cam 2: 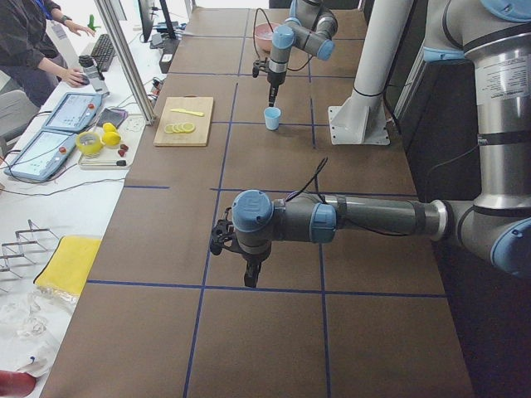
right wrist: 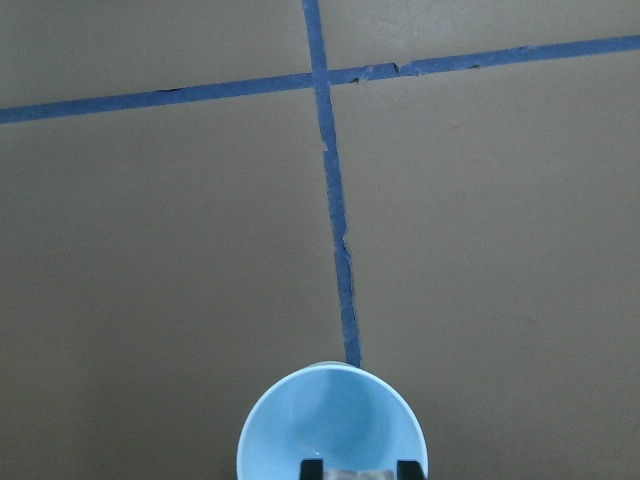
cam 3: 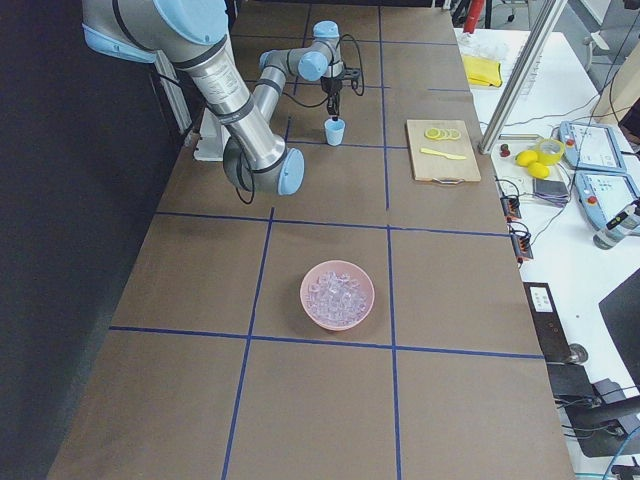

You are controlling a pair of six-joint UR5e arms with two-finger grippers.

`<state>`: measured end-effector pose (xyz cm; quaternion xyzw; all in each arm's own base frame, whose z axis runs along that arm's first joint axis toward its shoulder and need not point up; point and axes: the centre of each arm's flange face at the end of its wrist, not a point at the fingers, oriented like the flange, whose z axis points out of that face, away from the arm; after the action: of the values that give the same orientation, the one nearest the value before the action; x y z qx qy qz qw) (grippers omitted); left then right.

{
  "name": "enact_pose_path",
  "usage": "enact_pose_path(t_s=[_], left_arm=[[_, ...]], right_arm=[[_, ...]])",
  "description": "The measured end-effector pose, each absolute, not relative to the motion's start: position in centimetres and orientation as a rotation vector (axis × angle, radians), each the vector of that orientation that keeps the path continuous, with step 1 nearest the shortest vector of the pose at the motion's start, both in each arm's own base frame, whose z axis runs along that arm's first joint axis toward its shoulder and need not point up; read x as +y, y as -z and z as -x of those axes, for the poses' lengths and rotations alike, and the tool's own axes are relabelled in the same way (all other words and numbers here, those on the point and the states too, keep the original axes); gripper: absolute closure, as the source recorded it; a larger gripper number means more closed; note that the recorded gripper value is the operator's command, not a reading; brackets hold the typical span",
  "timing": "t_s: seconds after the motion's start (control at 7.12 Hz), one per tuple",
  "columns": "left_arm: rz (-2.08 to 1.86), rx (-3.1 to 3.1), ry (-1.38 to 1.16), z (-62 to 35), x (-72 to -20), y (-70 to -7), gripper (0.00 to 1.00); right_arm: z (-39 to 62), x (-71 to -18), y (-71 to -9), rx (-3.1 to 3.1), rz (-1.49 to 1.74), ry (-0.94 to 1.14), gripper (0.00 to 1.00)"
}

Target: Put ice and strawberries in cup

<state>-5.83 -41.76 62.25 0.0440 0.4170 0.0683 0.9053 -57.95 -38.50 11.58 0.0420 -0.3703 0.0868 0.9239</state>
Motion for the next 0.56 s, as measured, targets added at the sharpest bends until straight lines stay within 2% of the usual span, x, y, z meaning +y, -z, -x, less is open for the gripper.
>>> enact_pose_path(t_s=[0.56], left_arm=[[-0.089,0.861,-0.141,5.82,-41.76,-62.35,0.0]], right_arm=[[57.95,-38.49,-11.65,-0.765,-0.094,-0.166,0.0]])
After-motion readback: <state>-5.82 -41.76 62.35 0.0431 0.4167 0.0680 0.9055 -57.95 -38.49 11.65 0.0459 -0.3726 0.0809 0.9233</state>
